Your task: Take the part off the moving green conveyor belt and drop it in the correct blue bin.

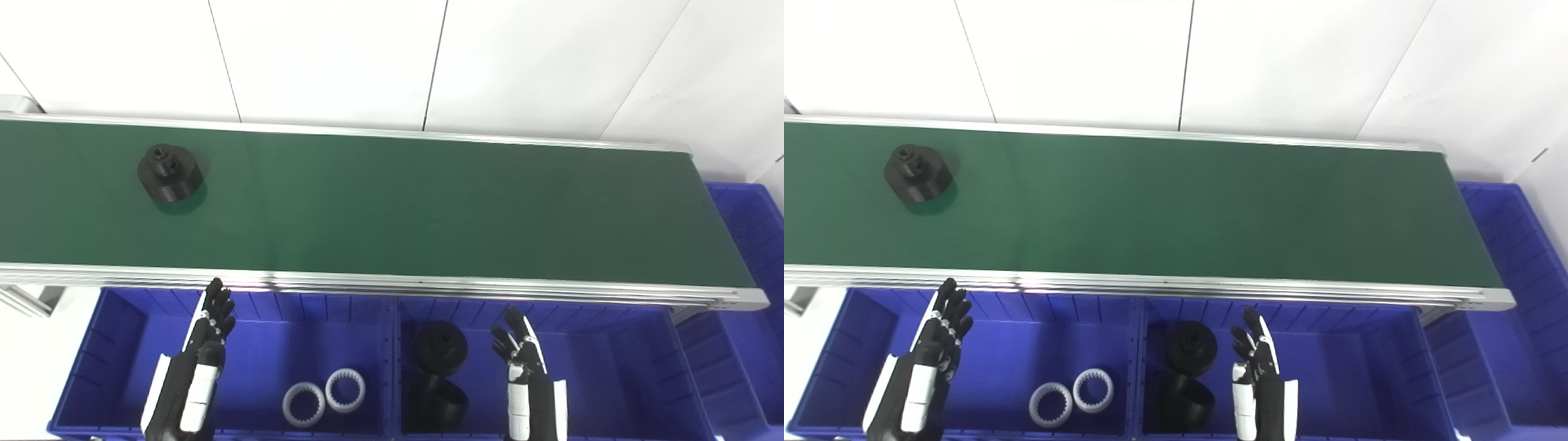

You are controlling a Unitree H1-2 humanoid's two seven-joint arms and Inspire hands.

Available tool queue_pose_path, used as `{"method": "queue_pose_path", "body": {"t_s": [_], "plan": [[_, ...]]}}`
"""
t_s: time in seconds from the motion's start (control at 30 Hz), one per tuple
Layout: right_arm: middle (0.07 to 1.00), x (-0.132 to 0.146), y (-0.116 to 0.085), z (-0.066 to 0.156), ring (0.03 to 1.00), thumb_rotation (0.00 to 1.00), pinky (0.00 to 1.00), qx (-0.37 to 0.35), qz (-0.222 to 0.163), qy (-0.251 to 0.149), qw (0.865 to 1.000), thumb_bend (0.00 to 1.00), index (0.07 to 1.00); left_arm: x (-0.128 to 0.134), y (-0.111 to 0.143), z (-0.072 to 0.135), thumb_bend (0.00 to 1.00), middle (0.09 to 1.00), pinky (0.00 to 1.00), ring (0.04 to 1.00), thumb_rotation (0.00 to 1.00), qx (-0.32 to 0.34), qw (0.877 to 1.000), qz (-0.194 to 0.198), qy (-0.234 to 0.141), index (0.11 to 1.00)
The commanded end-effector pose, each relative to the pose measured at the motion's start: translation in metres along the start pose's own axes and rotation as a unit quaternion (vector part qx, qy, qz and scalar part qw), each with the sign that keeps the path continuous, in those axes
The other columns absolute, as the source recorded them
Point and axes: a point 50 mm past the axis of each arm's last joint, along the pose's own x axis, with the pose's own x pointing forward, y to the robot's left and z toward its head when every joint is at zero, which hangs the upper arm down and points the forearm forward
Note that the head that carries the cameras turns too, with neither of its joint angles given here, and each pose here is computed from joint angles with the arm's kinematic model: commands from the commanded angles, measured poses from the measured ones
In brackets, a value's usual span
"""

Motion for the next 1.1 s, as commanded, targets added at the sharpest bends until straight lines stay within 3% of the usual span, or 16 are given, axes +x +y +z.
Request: {"method": "queue_pose_path", "body": {"t_s": [0.0,0.73,0.9,1.07], "plan": [[0.919,0.002,0.015,0.013,0.866,0.99,0.85,0.024,-0.006,-0.014,1.000,0.78,0.905,0.000,0.003,0.007,0.60,0.996,1.00,1.000,0.92,0.008,1.000,-0.003,-0.014,1.000],[0.928,0.002,0.012,0.008,0.871,0.99,0.86,0.019,0.000,-0.013,1.000,0.75,0.916,0.000,0.000,0.001,0.63,0.989,1.00,0.993,0.93,0.017,1.000,-0.005,-0.008,1.000],[0.931,-0.001,0.007,-0.001,0.880,0.98,0.87,0.024,0.002,-0.007,1.000,0.76,0.920,-0.001,-0.003,-0.009,0.60,0.989,1.00,1.000,0.91,0.007,1.000,-0.009,-0.007,1.000],[0.942,-0.002,0.000,-0.011,0.890,0.98,0.88,0.028,0.002,-0.006,1.000,0.69,0.934,-0.002,-0.008,-0.022,0.61,0.982,1.00,0.989,0.92,0.017,1.000,-0.008,-0.004,1.000]]}}
